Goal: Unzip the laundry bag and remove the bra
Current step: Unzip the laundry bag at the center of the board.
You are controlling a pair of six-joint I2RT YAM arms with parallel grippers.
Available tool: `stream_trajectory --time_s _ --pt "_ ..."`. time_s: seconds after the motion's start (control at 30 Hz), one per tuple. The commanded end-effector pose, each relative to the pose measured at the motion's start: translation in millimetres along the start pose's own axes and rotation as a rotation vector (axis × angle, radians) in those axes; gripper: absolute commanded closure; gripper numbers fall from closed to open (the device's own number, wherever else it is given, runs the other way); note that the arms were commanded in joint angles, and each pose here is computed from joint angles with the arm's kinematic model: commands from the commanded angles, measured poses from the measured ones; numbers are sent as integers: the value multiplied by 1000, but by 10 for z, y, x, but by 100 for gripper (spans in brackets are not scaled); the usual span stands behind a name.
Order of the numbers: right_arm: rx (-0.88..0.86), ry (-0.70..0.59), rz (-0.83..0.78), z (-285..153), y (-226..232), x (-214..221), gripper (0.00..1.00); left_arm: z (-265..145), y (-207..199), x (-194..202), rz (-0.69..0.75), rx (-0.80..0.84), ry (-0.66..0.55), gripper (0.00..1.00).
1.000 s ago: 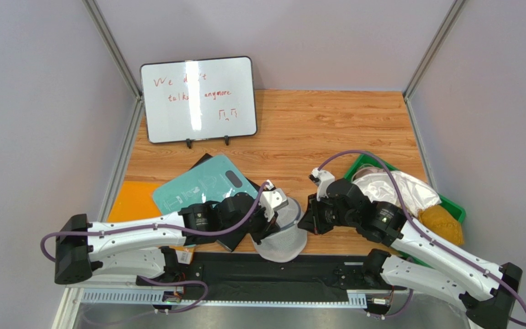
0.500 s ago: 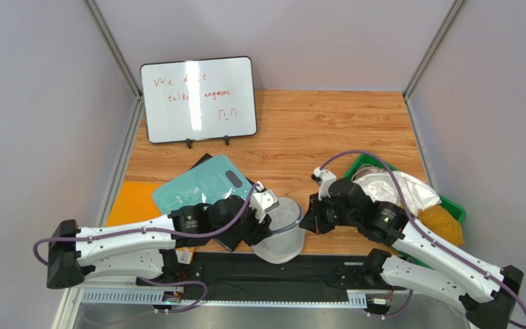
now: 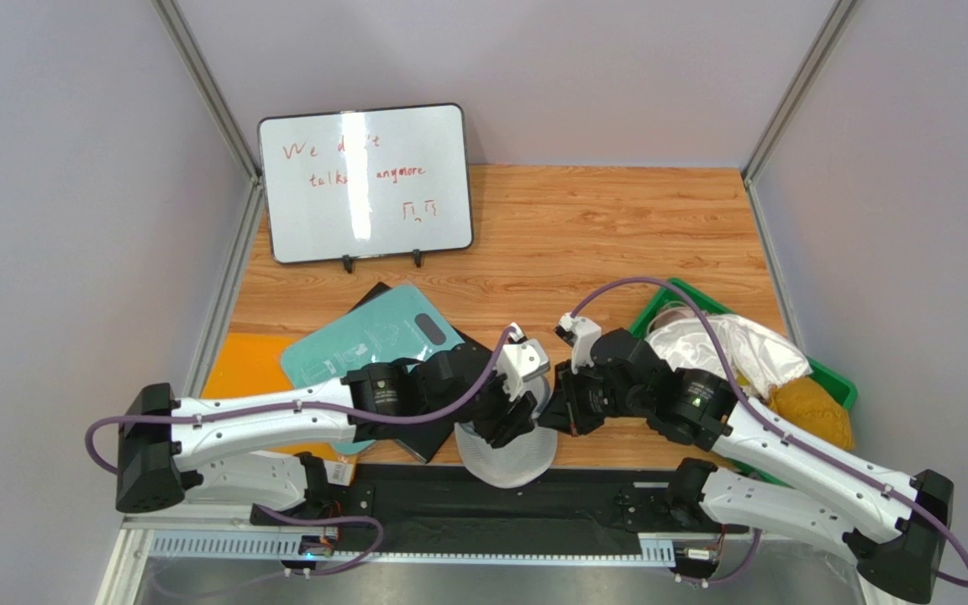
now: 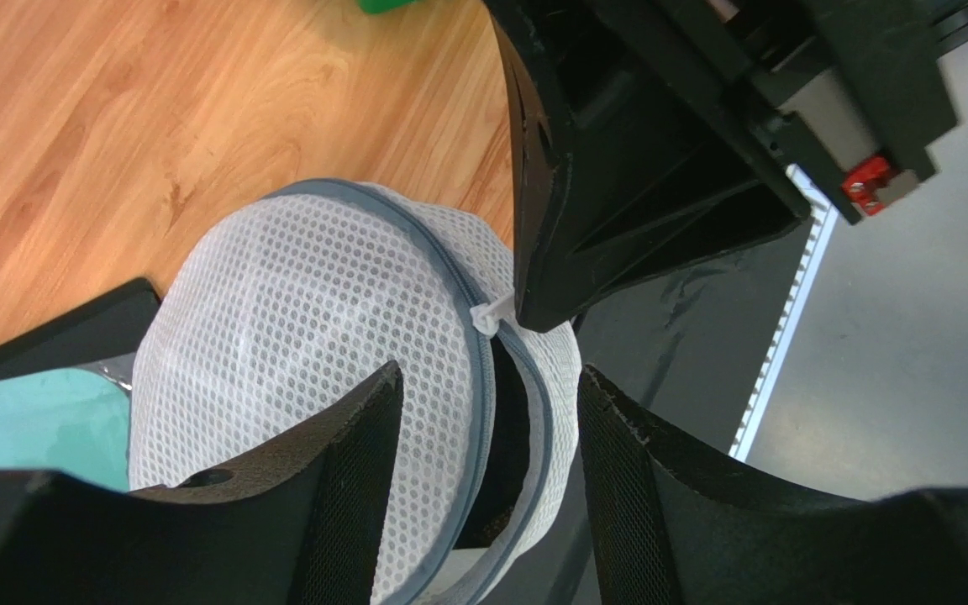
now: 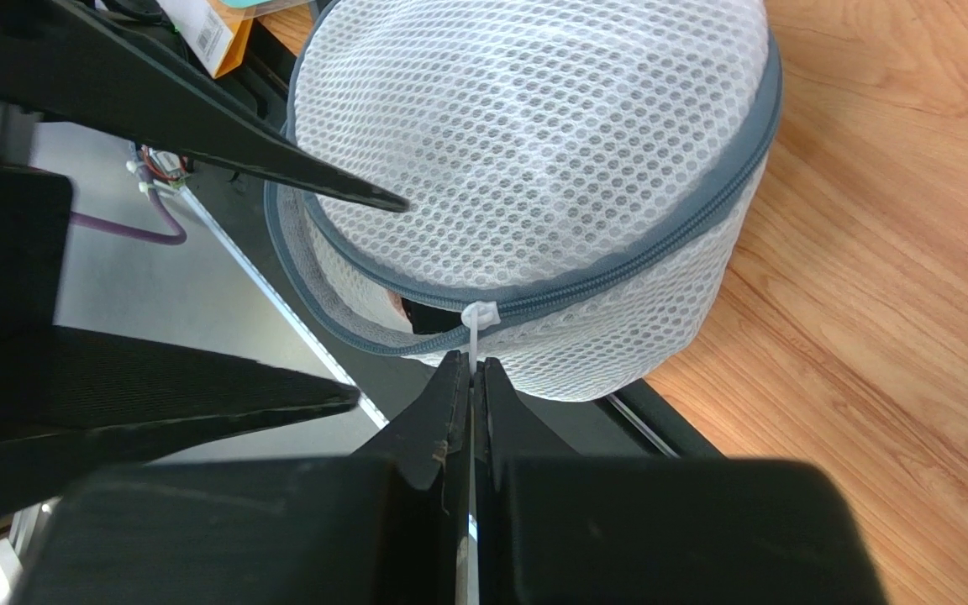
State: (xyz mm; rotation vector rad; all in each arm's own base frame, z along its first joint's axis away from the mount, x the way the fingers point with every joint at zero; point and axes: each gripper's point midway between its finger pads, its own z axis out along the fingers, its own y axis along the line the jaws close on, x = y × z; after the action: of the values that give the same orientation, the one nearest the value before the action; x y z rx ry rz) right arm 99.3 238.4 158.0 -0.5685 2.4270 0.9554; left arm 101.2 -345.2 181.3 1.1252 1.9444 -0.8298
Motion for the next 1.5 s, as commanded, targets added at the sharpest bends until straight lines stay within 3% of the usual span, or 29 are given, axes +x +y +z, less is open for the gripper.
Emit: stream_trajectory --time_s 0.0,0.43,0.7,0.97,1.23,1.47 --pt "-65 -72 -26 -61 192 -190 100 51 -62 -112 29 23 -27 40" --pt "-50 -57 -24 -141 184 -152 100 151 -34 60 12 15 2 40" --pt "-46 -63 -23 -173 196 -174 100 199 -14 204 -5 10 33 46" --pt "-48 -64 -20 -189 213 -187 100 214 13 289 -9 -1 52 64" --pt "-32 -64 -18 -178 176 -178 100 200 30 299 -7 -9 53 99" --pt "6 -80 -3 -166 82 -167 100 151 65 341 -7 -24 56 100"
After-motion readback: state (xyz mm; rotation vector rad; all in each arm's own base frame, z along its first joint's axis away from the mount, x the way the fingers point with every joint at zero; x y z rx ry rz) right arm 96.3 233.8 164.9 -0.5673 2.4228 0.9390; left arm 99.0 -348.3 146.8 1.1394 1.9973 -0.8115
